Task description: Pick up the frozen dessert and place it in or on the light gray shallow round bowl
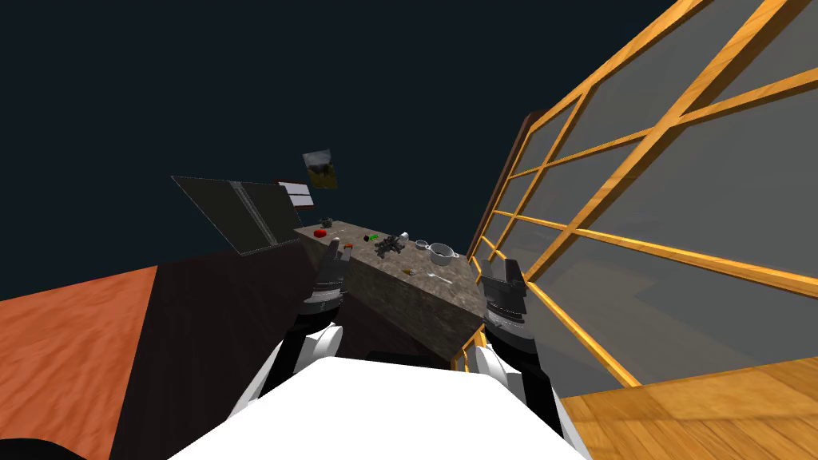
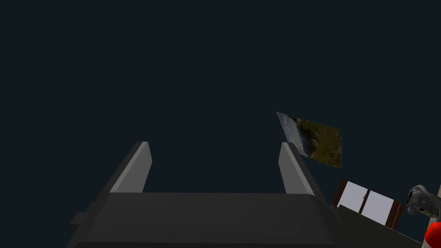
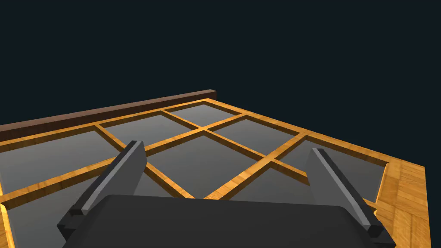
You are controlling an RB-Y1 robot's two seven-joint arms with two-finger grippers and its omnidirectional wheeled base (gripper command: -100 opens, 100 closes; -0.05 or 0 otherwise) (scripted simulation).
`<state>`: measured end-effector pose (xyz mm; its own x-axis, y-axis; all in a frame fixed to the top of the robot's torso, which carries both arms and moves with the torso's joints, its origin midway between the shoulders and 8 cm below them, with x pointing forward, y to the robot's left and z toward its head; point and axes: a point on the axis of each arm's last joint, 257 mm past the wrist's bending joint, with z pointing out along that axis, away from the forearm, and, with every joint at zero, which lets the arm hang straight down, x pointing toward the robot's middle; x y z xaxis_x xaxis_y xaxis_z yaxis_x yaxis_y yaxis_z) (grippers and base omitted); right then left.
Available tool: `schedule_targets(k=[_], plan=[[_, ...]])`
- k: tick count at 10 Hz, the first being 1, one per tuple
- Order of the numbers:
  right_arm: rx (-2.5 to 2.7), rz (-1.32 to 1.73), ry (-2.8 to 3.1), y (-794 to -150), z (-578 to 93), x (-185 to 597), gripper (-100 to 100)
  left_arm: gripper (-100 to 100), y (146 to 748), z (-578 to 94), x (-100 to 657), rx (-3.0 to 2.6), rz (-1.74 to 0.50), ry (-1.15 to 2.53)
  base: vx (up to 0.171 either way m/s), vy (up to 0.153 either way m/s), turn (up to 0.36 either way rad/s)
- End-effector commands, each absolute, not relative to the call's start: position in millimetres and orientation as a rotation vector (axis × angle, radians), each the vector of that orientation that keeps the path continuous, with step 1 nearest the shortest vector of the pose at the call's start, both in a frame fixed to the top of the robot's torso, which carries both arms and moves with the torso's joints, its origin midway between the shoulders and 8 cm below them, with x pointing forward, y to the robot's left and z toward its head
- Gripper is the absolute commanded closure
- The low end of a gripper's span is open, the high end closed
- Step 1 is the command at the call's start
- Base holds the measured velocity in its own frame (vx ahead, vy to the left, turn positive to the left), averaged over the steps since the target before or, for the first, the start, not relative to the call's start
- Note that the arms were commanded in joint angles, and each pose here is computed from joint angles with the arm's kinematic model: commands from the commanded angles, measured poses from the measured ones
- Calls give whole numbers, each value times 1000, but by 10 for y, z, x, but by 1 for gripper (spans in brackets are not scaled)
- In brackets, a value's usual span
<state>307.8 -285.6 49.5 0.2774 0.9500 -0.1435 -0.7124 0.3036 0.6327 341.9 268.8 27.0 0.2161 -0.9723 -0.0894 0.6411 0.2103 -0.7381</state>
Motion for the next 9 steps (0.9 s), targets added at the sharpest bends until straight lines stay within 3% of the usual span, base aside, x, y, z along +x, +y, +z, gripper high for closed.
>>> schedule_targets(k=[1, 9], plan=[[501, 1180, 560, -2856, 495, 3078, 0, -100, 2685, 235, 3456, -631, -1225, 662, -2, -2, -21], [501, 1180, 559, -2855, 495, 3078, 0, -100, 3061, -260, 3932, -700, -1101, 905, -9, -10, -57]])
